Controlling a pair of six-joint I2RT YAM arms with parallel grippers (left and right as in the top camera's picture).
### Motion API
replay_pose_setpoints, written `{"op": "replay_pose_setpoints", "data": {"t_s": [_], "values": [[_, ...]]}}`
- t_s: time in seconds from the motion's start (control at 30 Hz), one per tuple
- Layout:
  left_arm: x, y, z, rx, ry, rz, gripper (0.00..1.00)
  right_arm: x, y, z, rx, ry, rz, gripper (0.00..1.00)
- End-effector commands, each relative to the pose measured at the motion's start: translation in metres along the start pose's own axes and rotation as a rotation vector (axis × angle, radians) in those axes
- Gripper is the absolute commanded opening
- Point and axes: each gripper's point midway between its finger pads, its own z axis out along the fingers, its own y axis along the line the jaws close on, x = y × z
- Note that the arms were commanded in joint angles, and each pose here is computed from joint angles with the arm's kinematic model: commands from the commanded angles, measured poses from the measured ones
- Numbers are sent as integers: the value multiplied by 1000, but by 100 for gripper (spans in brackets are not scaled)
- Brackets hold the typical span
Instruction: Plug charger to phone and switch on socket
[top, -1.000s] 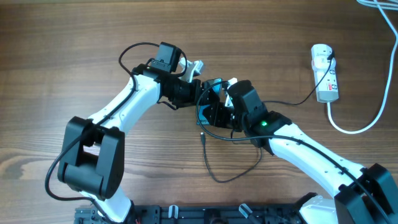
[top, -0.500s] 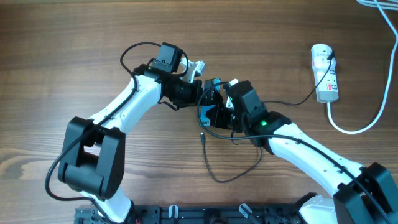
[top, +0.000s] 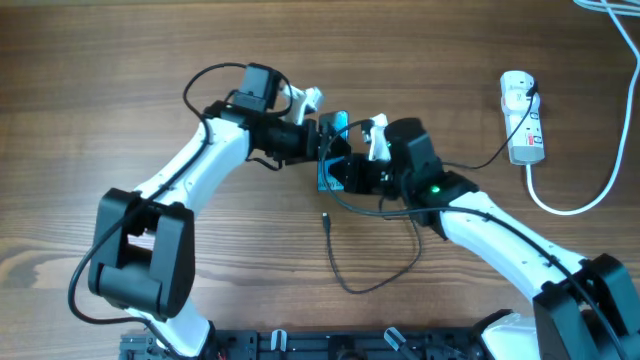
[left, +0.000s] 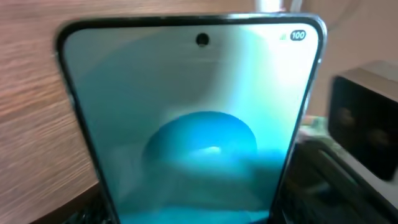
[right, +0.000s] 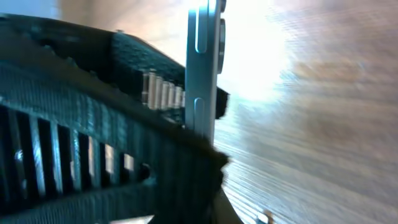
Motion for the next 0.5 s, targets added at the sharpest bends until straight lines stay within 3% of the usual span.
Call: {"op": "replay_pose_setpoints", "data": {"t_s": [0.0, 0.2, 0.47], "values": [[-6, -47, -31, 338, -4, 49, 73, -13, 40, -14, -205, 13, -92, 4], [-13, -86, -71, 638, -26, 221, 67, -17, 65, -22, -329, 3, -179, 4], [-14, -100, -82, 690, -40, 323, 27, -27, 77, -26, -371, -38, -190, 4]]}}
